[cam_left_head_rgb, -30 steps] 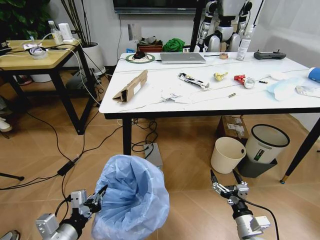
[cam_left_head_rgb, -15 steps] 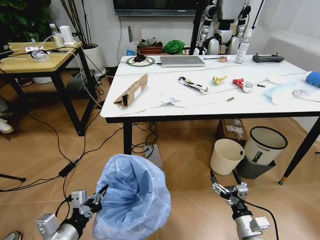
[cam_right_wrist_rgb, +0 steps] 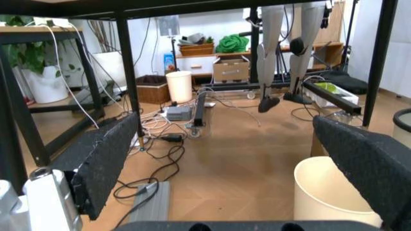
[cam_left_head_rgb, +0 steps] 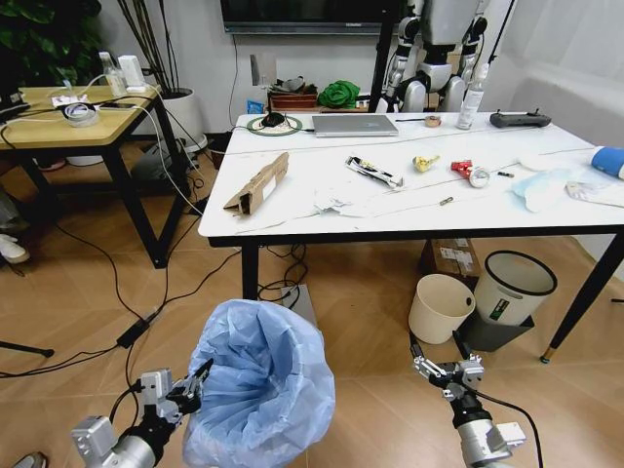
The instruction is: Pick up the trash bin and place the trash from the table into it.
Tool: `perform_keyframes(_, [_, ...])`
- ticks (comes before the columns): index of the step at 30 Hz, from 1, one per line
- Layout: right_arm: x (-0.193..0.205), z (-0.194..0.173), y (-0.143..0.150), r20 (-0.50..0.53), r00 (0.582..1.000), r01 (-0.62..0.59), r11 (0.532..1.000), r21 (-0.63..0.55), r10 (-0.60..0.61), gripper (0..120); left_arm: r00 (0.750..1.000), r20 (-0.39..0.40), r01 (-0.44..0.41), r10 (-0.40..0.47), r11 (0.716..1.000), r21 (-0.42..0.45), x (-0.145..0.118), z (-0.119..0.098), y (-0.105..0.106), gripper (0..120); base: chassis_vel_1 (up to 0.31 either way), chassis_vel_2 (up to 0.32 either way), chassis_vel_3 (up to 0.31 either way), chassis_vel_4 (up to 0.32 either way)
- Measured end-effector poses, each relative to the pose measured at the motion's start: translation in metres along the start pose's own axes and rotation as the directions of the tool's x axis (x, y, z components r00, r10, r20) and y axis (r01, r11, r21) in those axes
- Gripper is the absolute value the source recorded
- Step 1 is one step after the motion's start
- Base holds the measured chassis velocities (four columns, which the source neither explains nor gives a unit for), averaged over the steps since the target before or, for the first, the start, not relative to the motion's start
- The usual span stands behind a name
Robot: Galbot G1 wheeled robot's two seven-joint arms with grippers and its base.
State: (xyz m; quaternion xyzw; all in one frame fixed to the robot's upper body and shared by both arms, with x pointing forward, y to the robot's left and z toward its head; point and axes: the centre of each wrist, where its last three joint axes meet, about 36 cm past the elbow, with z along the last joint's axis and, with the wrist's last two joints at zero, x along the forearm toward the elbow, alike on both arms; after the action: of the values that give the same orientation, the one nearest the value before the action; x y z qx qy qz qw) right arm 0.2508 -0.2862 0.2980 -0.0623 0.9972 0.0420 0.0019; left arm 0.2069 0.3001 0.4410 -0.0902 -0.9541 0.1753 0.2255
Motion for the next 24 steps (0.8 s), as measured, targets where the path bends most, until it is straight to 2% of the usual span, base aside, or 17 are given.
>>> perform_keyframes(24, [0.0014, 0.0029, 0.0029, -0.003, 1.000, 0.006, 1.000, -0.002, -0.006, 100, 1.000, -0.003, 0.001, -0.001, 1.000, 0.003, 0.0020, 0.0009, -0.0018, 0, 0.000, 0.000, 0.000, 0.000])
